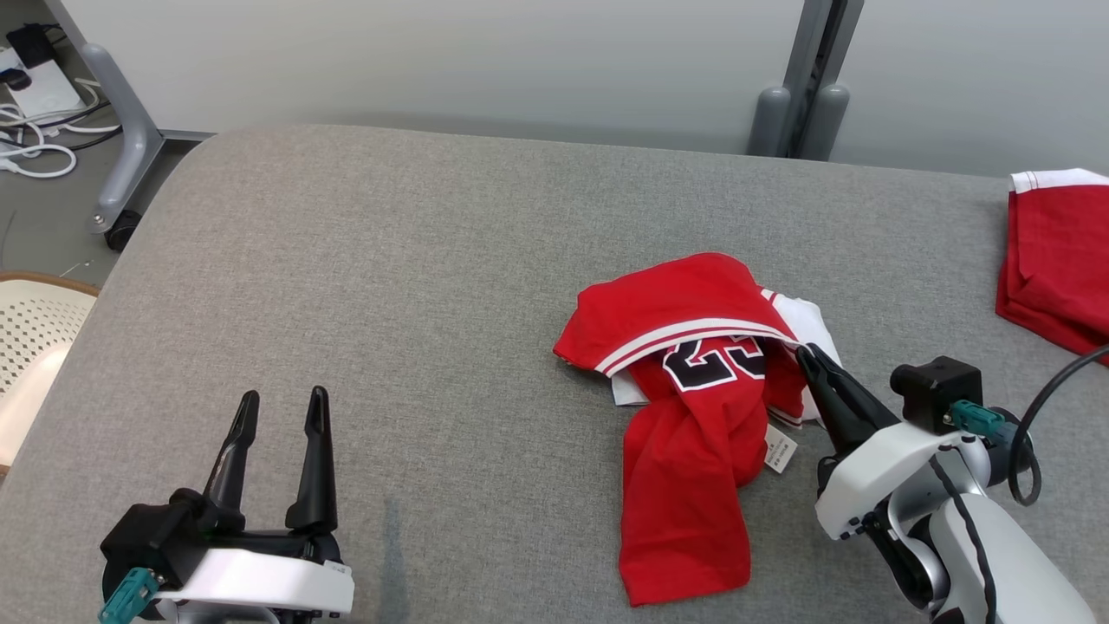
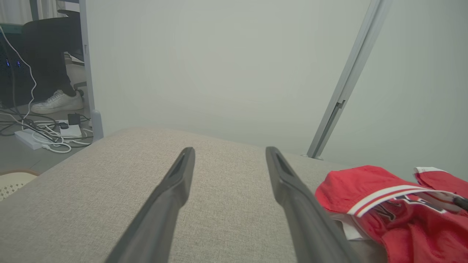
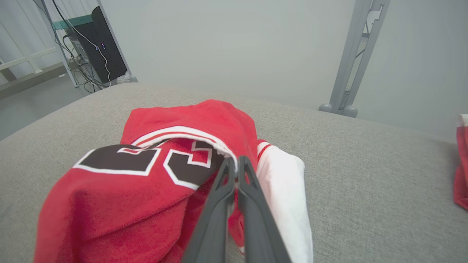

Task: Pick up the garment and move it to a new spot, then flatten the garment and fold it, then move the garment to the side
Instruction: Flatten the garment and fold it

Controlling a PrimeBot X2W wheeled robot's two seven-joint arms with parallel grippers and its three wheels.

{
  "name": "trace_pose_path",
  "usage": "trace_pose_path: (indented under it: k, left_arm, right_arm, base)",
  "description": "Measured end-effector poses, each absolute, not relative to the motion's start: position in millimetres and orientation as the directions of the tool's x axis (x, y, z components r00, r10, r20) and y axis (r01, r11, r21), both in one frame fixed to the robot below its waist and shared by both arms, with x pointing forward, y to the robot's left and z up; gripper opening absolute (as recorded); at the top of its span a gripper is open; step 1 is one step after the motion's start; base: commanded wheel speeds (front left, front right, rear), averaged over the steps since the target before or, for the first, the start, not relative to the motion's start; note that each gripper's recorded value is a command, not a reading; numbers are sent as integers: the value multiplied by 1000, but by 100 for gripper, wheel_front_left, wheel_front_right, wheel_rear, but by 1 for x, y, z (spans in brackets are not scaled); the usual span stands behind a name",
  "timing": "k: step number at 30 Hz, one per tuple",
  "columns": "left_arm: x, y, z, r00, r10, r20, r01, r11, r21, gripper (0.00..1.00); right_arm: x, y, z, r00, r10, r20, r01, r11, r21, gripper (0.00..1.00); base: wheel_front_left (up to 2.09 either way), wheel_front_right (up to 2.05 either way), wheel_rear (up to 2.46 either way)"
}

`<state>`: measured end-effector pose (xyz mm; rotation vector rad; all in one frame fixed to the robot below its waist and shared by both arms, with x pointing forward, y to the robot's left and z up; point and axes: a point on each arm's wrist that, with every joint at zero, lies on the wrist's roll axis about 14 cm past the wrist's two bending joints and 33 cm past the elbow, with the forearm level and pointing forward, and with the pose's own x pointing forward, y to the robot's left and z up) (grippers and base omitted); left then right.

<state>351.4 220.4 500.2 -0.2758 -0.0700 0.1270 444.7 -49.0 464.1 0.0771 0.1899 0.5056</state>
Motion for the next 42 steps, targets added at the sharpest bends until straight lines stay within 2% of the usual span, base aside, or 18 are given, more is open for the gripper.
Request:
trace_pose_path:
  k: [5, 11, 21, 31, 36, 42]
  left_arm:
    - [350, 222, 499, 989, 139, 49, -120, 954, -275, 100]
    - [349, 223, 501, 989, 138, 57, -117, 954, -275, 100]
    - [349, 219, 503, 990, 126, 67, -102, 953, -286, 100]
    - [351, 214, 503, 992, 109, 70, -84, 951, -298, 100]
    - [352, 210, 502, 993, 97, 67, -72, 951, -301, 100]
    - [354, 207, 499, 994, 87, 59, -66, 951, -302, 100]
  right_arm:
    - [448, -48, 475, 864, 490, -114, -479, 870, 115, 0]
    - [456, -34, 516, 854, 520, 6, -518, 849, 108, 0]
    - [475, -47, 569, 849, 526, 56, -528, 848, 46, 0]
    - [441, 8, 629, 716, 678, 168, -690, 724, 20, 0]
    - [431, 28, 649, 667, 714, 215, -737, 674, 47, 0]
    - [457, -4, 639, 749, 639, 172, -656, 752, 67, 0]
  base:
    - [0, 0, 0]
    - [0, 0, 0]
    - [0, 0, 0]
    - [0, 0, 0]
    - [0, 0, 0]
    - [0, 0, 0]
